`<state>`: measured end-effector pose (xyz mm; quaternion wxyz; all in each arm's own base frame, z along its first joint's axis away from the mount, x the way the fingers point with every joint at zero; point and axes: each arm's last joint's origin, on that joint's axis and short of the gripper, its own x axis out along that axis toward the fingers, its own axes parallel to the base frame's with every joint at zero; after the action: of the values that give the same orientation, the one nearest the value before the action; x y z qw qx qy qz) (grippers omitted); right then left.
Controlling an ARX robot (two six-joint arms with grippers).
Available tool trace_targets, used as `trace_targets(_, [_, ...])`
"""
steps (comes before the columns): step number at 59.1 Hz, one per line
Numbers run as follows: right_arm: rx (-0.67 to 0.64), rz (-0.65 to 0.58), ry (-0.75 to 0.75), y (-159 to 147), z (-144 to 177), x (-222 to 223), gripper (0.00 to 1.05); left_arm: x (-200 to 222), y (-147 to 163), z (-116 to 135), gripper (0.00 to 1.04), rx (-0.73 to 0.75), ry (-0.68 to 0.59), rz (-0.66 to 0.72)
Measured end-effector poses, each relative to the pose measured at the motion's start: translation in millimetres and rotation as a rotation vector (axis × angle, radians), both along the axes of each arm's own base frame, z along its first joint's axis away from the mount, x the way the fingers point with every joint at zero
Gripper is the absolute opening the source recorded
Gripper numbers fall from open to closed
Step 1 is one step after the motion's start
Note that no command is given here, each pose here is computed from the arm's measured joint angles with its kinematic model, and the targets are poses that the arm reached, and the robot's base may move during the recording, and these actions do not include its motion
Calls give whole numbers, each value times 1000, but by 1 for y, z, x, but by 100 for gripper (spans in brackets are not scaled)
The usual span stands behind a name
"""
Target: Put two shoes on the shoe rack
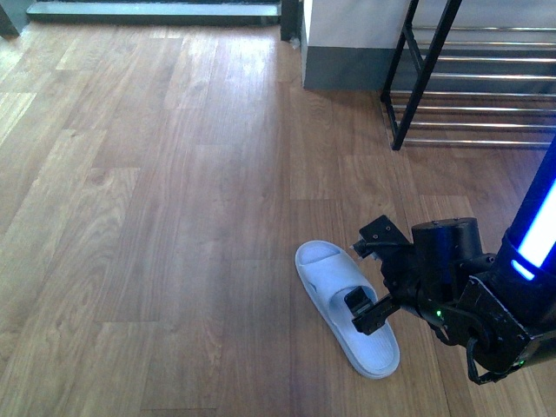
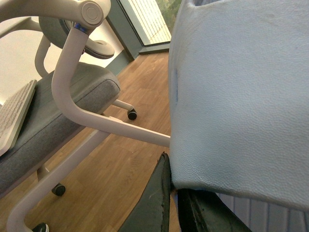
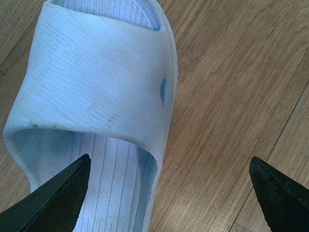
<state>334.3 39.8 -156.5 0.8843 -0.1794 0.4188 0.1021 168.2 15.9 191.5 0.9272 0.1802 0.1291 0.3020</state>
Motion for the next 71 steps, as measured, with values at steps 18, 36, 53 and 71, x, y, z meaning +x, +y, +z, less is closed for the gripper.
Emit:
trace_targets(18, [-8, -23, -83, 4, -22, 8, 86, 0, 0, 0, 2, 0, 0, 0])
trace_targets(36, [-27, -100, -155, 6, -31, 2, 40, 0, 0, 0, 2, 0, 0, 0])
trace_targets(53, [-7, -99, -177, 12, -24, -2, 1, 0, 0, 0, 2, 0, 0, 0])
trace_targets(71, [-1, 11, -286, 11, 60, 3, 2, 0, 0, 0, 2, 0, 0, 0])
